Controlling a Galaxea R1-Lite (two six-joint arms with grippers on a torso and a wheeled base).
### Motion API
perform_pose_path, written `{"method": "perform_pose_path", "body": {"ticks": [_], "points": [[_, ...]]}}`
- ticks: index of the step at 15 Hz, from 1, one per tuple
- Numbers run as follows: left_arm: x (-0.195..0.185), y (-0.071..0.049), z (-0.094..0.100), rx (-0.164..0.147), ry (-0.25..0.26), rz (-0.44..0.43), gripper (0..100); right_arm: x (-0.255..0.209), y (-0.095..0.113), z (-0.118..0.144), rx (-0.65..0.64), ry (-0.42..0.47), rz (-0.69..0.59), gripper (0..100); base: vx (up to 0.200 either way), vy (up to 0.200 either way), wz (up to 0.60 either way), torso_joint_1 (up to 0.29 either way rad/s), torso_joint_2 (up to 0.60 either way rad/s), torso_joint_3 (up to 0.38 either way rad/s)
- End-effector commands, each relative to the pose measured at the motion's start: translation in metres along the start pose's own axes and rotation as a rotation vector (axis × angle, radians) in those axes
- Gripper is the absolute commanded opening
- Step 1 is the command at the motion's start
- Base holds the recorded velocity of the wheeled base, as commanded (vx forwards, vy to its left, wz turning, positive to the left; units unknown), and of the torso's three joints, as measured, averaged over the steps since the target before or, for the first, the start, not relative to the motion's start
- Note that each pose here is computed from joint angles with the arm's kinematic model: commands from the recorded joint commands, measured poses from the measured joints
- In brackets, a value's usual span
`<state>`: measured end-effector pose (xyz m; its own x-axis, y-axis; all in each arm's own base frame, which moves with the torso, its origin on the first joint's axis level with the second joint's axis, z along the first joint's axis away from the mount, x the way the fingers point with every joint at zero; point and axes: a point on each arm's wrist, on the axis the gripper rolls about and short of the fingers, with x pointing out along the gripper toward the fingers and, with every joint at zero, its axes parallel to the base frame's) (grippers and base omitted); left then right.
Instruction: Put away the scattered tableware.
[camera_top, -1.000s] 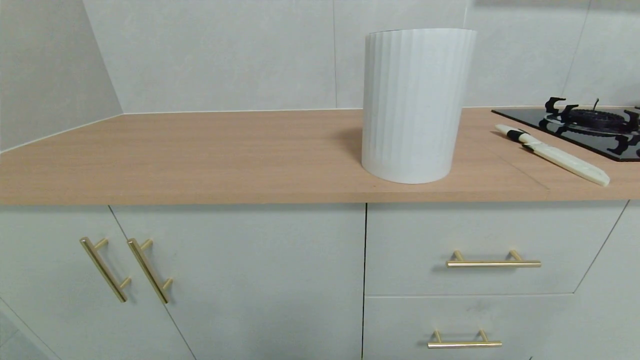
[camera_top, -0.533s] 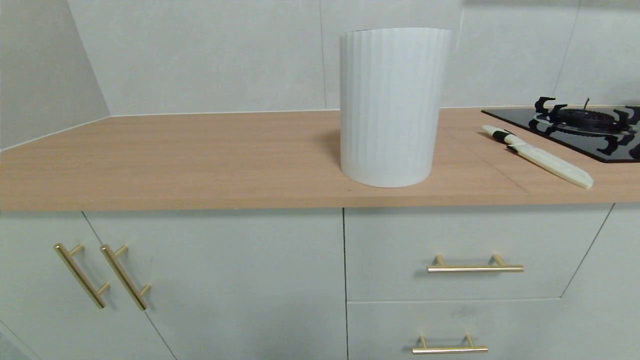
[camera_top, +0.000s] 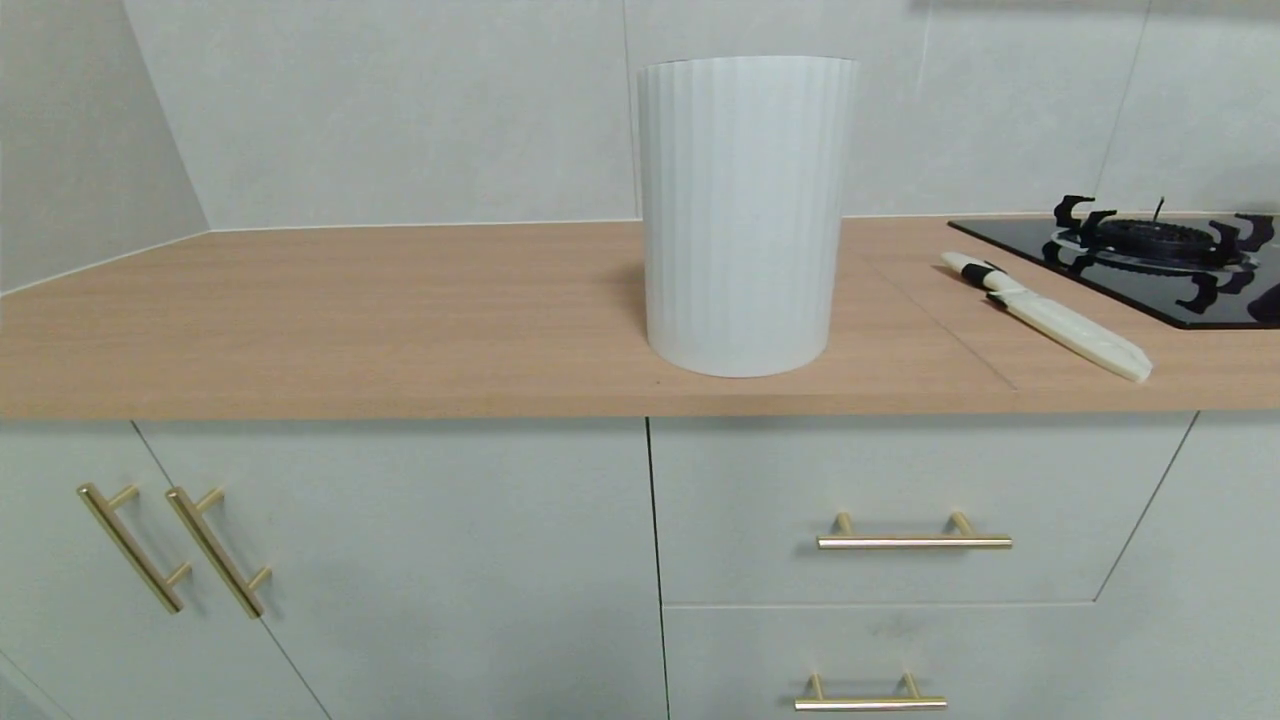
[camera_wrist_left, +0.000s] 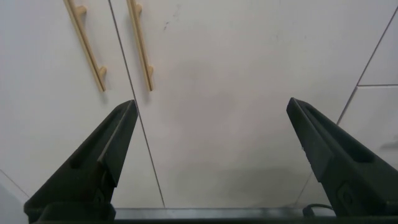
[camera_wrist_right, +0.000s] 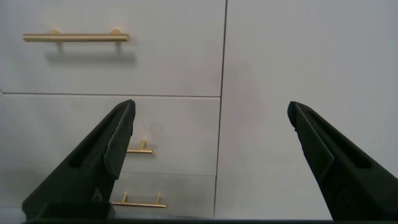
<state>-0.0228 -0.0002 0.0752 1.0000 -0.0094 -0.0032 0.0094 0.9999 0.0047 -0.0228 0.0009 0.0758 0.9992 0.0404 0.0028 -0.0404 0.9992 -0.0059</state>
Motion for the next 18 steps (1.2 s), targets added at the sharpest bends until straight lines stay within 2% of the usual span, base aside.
{"method": "perform_pose_path", "body": {"ticks": [1, 15, 18], "points": [[0.0000, 0.0000, 0.0000, 0.000, 0.000, 0.000, 100, 0.0001, 0.0000, 0.0001, 0.000, 0.001, 0.001, 100, 0.000, 0.000, 0.00, 0.000, 0.00, 0.000], [0.0000, 0.0000, 0.0000, 0.000, 0.000, 0.000, 100, 0.0000, 0.0000, 0.0000, -0.003, 0.000, -0.001, 100, 0.000, 0.000, 0.00, 0.000, 0.00, 0.000], [0.0000, 0.0000, 0.0000, 0.000, 0.000, 0.000, 100, 0.0000, 0.0000, 0.0000, -0.003, 0.000, 0.001, 100, 0.000, 0.000, 0.00, 0.062, -0.24, -0.212]]}}
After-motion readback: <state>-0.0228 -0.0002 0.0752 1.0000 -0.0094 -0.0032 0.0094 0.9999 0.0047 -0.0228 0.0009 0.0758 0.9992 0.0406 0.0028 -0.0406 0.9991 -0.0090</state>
